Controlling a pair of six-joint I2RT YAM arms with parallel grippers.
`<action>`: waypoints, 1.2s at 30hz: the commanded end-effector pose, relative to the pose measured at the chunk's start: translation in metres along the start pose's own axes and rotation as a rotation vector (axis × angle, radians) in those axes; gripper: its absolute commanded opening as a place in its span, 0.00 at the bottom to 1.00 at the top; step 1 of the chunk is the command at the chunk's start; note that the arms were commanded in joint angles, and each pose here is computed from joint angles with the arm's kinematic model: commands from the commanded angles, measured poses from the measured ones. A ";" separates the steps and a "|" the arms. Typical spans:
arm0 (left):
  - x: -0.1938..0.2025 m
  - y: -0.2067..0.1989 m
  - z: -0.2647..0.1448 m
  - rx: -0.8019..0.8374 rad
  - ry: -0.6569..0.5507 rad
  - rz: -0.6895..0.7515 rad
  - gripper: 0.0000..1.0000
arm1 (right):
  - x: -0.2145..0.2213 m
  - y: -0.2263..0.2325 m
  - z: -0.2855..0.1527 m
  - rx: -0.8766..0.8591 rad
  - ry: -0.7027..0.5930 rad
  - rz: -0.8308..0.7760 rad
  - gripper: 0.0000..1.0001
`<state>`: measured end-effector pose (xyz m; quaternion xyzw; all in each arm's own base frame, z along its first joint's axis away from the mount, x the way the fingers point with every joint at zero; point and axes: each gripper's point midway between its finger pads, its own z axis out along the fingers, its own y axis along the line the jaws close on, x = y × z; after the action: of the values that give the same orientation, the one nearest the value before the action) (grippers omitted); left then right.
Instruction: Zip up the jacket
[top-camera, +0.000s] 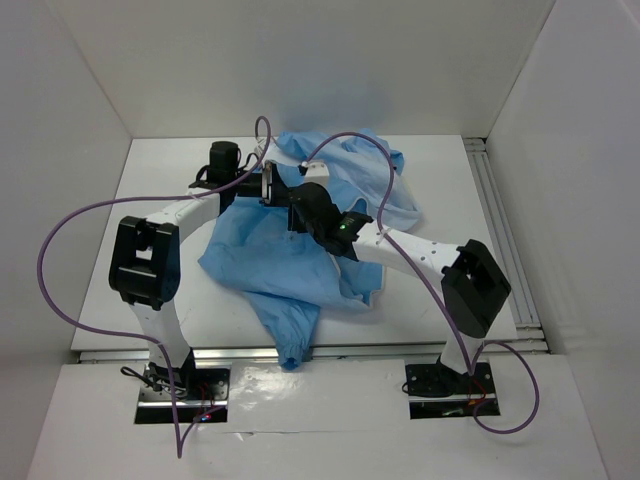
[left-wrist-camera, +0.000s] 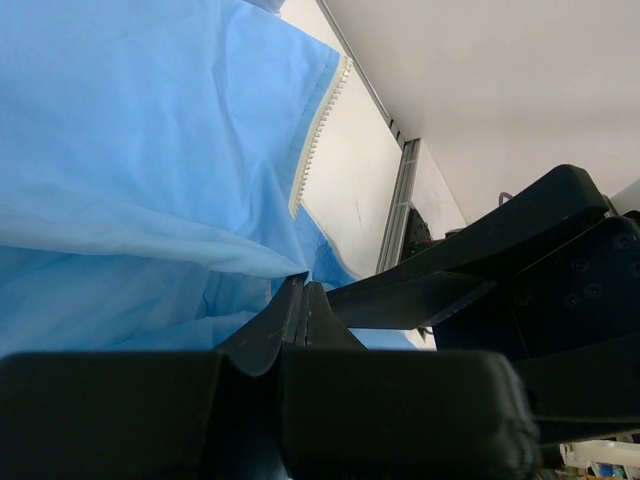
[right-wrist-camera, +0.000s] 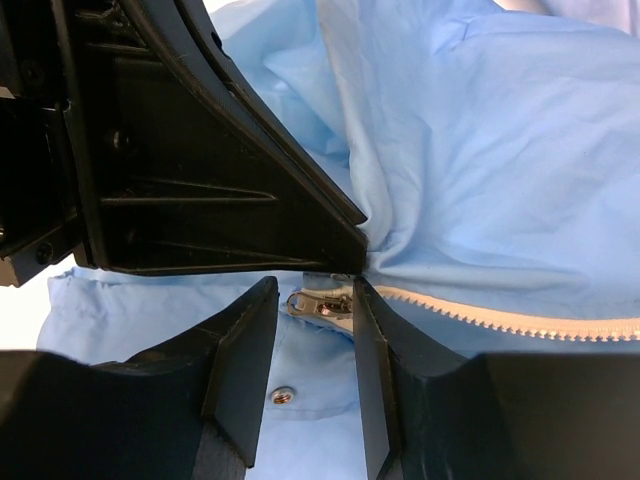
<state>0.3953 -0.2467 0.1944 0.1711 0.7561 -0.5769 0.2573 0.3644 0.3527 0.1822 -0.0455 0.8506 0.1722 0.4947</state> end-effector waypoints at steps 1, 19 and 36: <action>-0.021 -0.028 -0.006 0.042 -0.030 0.132 0.00 | -0.012 0.004 -0.003 0.010 -0.027 0.002 0.44; -0.021 -0.031 -0.007 0.042 -0.030 0.132 0.00 | -0.015 -0.006 -0.008 0.051 -0.040 -0.002 0.35; -0.021 -0.031 -0.007 0.042 -0.030 0.141 0.00 | -0.013 -0.010 -0.014 0.049 -0.043 0.018 0.12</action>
<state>0.3950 -0.2467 0.1927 0.1774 0.7559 -0.5737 0.2607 0.3639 0.3465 0.1802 -0.0389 0.8531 0.1577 0.4959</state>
